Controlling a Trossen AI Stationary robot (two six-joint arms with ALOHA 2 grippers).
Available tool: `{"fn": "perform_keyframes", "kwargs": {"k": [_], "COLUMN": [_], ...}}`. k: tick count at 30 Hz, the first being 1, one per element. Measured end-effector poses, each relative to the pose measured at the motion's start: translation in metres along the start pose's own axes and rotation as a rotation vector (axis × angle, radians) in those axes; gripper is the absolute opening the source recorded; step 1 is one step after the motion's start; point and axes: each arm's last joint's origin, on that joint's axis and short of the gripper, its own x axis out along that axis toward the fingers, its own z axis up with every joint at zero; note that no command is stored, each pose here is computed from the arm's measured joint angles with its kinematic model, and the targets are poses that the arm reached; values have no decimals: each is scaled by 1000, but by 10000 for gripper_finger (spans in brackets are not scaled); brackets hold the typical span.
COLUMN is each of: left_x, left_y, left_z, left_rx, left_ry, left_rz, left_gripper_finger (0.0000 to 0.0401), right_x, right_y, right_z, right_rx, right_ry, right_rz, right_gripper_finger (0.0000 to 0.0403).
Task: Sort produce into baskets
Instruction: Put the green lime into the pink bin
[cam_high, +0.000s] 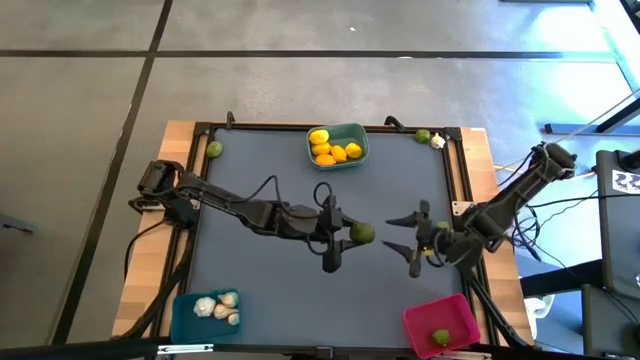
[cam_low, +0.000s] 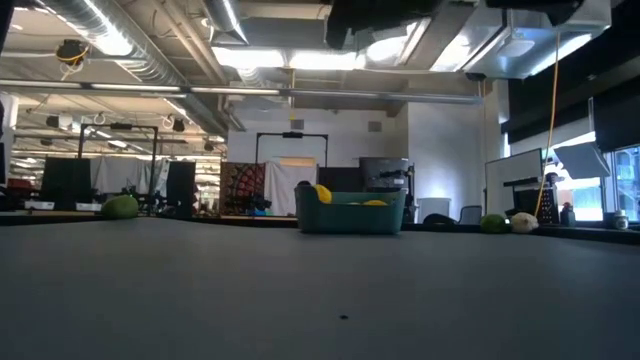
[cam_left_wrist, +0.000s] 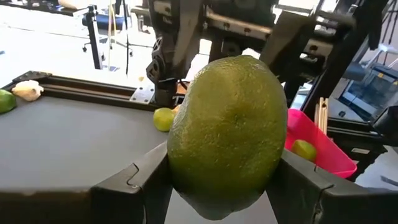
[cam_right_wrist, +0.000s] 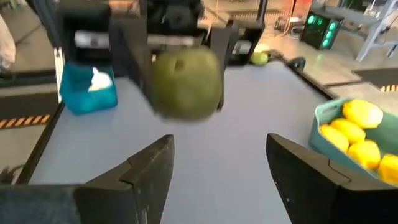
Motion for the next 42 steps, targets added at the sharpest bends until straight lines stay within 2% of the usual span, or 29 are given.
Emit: {"fn": "perform_keyframes", "kwargs": {"k": [4, 10, 18, 27, 30, 36, 42], "left_x": [0, 0, 0, 0, 0, 0, 0], "left_y": [-1, -1, -1, -2, -2, -1, -2], "left_z": [0, 0, 5, 5, 5, 4, 4], "left_rx": [-14, -26, -39, -36, -30, -23, 17], "left_ry": [0, -6, -50, -49, -48, -43, -48], "left_rz": [-3, -2, -10, -16, -13, -4, 20], "left_gripper_finger": [212, 212, 212, 212, 212, 212, 220], "right_x": [5, 13, 32, 36, 37, 40, 40], "right_y": [-2, -2, 0, 5, 3, 1, 1], "right_z": [8, 16, 16, 20, 20, 20, 20], "right_rx": [12, 29, 37, -38, -38, -47, -71], "right_ry": [-43, -78, -87, -138, -136, -121, -120], "right_rz": [5, 72, 90, 127, 125, 147, 153], "right_gripper_finger": [253, 253, 253, 252, 237, 162, 164]}}
